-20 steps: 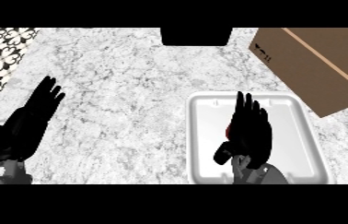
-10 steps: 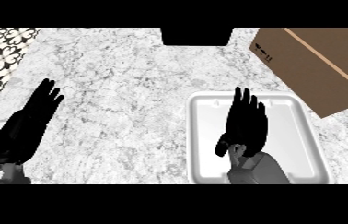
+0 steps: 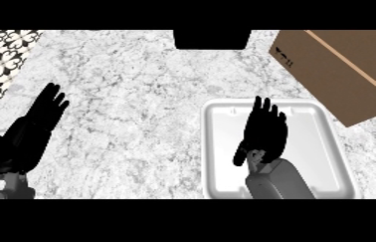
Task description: Pick the bell pepper from the tray and place it in the cardboard box
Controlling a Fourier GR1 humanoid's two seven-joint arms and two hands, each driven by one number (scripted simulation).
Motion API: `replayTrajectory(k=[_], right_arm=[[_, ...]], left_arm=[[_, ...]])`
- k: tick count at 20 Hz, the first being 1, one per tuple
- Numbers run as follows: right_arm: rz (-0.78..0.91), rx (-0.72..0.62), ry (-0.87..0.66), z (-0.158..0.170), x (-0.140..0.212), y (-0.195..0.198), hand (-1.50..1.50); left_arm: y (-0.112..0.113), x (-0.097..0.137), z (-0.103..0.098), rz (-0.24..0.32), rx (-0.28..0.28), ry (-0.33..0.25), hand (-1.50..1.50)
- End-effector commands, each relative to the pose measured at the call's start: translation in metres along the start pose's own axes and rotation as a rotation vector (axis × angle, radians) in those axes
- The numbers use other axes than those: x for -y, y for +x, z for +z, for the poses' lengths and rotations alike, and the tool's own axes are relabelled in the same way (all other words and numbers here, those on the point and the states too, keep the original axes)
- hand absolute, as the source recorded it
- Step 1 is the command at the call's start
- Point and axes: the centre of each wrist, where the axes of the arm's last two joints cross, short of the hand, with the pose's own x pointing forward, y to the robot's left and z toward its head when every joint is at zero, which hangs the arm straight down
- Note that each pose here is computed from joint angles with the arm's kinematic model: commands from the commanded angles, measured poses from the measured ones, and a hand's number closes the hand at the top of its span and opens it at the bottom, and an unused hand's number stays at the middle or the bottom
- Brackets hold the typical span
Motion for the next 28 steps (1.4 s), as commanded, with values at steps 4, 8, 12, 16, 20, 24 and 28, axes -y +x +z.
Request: replayTrajectory(k=[4,8,12,16,20,24,28], right_arm=[[0.07,-0.214,0.046,-0.001,-0.007,0.001,-1.5],[0.078,-0.223,0.038,-0.006,-0.005,0.012,-1.5],[0.074,-0.226,0.076,-0.011,-0.033,0.003,-1.5],[0.078,-0.24,0.078,-0.015,-0.015,0.007,-1.5],[0.092,-0.244,0.09,-0.017,-0.027,0.009,-1.5],[0.082,-0.244,0.1,-0.037,-0.041,-0.004,-1.5],[0.078,-0.252,0.096,-0.036,-0.052,-0.007,-1.5]], left_arm=[[0.005,-0.01,-0.008,0.028,-0.001,0.019,0.0],[0.02,0.006,-0.001,-0.005,-0.009,-0.002,0.0],[0.001,0.005,0.001,0.002,0.003,-0.002,0.0],[0.019,0.003,0.005,0.011,0.007,-0.007,0.0],[0.001,-0.009,-0.005,-0.007,-0.019,0.003,0.0],[0.001,-0.002,0.004,-0.009,0.011,0.002,0.0],[0.004,0.002,0.008,-0.004,-0.009,-0.008,0.0]])
